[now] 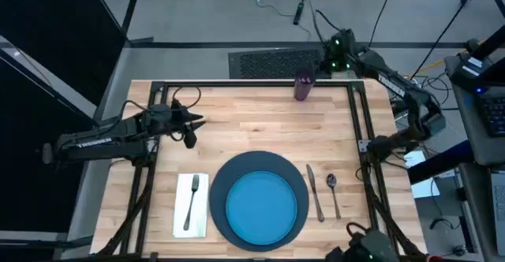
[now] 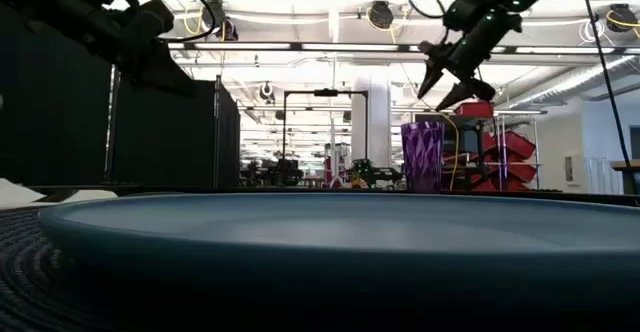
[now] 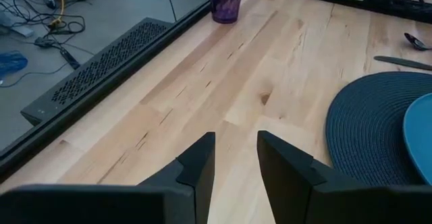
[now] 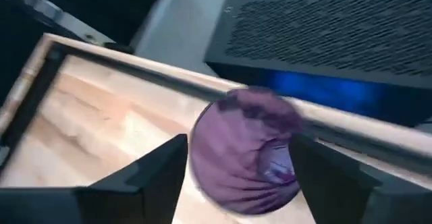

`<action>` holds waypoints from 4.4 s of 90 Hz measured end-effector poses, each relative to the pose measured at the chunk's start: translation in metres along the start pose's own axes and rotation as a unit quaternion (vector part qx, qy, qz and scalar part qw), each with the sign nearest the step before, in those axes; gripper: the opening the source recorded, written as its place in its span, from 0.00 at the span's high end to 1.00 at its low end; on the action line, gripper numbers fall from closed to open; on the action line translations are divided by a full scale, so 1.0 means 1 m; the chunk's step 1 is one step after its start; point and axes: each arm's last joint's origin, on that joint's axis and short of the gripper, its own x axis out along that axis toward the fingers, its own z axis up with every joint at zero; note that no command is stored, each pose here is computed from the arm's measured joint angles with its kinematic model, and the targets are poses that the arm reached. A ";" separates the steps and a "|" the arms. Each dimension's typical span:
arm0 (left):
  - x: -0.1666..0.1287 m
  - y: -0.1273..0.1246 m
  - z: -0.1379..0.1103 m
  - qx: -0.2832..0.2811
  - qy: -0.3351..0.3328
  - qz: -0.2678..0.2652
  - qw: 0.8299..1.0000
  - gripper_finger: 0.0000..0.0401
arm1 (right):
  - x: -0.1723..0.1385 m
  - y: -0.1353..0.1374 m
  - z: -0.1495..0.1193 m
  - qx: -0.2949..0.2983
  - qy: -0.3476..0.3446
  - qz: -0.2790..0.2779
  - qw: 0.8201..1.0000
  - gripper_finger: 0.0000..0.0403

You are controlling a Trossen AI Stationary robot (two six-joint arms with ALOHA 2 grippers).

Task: Set table place
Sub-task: Put the violet cup to the blue table mat on the table

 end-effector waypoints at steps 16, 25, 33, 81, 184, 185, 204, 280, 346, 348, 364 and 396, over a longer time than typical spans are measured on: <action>0.000 0.000 0.000 -0.001 0.002 0.001 1.000 0.76 | 0.014 0.002 0.012 0.000 0.071 -0.045 0.996 0.37; 0.000 0.000 0.000 -0.001 0.002 0.002 1.000 0.76 | 0.032 -0.003 0.005 -0.001 0.123 -0.061 0.991 0.37; 0.000 0.000 0.000 -0.001 0.002 0.002 1.000 0.76 | 0.051 -0.009 -0.001 -0.004 0.166 -0.074 0.983 0.37; 0.000 0.000 0.001 -0.005 -0.005 0.002 1.000 0.76 | 0.114 -0.005 -0.025 -0.088 0.259 -0.062 0.960 0.99; 0.000 0.000 0.001 -0.006 -0.005 -0.002 1.000 0.76 | 0.025 0.249 -0.179 -0.317 0.354 -0.072 0.877 1.00; 0.000 0.000 0.001 -0.006 -0.005 -0.002 1.000 0.76 | 0.026 0.249 -0.180 -0.319 0.357 -0.075 0.875 1.00; 0.000 0.000 0.001 -0.006 -0.004 -0.002 1.000 0.76 | 0.055 0.250 -0.194 -0.345 0.377 -0.087 0.855 1.00; 0.000 0.000 -0.001 -0.005 0.004 -0.002 1.000 0.76 | 0.066 0.247 -0.188 -0.370 0.367 -0.077 0.850 1.00; 0.000 0.000 -0.004 -0.005 0.023 -0.003 1.000 0.76 | 0.048 0.181 -0.182 -0.288 0.323 -0.047 0.900 1.00; 0.000 0.000 -0.004 -0.005 0.022 -0.003 1.000 0.76 | 0.048 0.182 -0.182 -0.287 0.322 -0.044 0.901 1.00; 0.000 0.000 -0.004 -0.006 0.020 -0.003 1.000 0.76 | 0.053 0.189 -0.188 -0.291 0.319 -0.025 0.902 1.00; 0.000 0.000 -0.004 -0.015 0.019 -0.003 1.000 0.76 | 0.055 0.182 -0.182 -0.269 0.332 -0.038 0.903 1.00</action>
